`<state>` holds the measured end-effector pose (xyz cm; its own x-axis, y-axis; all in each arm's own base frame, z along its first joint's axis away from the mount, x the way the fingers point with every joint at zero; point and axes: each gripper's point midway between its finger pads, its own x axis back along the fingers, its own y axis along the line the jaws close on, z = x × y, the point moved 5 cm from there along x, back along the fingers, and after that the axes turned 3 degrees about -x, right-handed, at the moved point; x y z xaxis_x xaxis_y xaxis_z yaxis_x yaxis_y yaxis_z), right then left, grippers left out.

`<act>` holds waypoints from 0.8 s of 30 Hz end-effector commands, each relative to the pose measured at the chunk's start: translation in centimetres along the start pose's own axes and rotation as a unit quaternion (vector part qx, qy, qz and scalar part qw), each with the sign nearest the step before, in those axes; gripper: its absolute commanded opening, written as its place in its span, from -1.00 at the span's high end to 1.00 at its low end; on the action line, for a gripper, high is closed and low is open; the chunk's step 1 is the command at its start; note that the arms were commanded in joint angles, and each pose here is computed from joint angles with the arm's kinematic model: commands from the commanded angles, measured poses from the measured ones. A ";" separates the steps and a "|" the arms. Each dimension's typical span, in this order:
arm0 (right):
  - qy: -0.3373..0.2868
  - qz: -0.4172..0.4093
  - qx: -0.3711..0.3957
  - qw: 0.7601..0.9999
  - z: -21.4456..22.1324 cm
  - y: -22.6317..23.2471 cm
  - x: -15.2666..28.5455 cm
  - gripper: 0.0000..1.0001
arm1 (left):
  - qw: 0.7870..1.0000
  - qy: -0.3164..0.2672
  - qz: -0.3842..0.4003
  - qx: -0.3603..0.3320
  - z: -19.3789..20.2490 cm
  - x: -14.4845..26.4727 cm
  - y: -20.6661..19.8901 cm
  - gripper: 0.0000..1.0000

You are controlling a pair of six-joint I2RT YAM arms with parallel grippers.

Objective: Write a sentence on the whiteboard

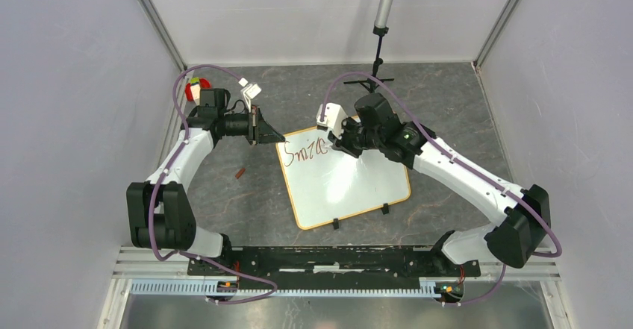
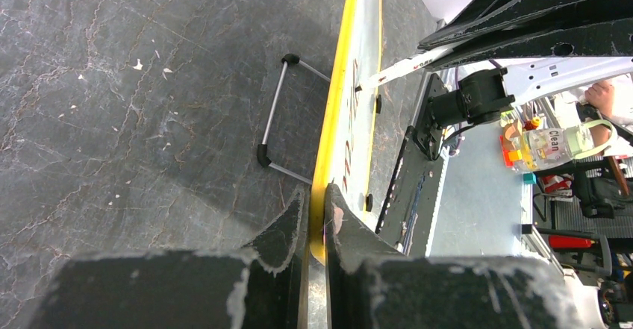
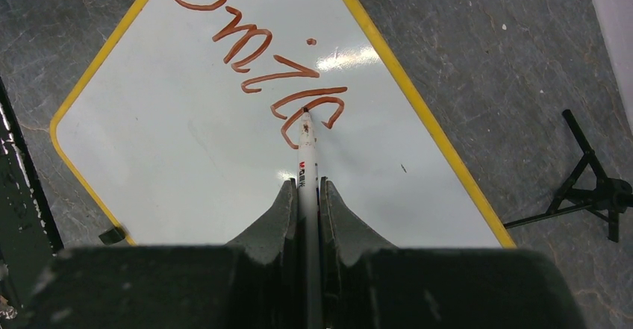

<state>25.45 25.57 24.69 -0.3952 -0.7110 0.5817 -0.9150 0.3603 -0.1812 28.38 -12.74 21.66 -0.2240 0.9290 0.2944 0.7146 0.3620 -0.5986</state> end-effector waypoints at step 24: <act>-0.033 0.007 0.006 0.999 -1.0 0.1 3.6 1.00 | 1.000 -0.002 0.000 -0.004 -0.7 -0.4 -0.1 0.95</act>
<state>24.73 24.09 26.45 -0.4130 -0.7208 0.5567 -0.9085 0.3687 -0.1965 28.40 -12.80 21.66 -0.2188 0.9321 0.2888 0.7169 0.3543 -0.6004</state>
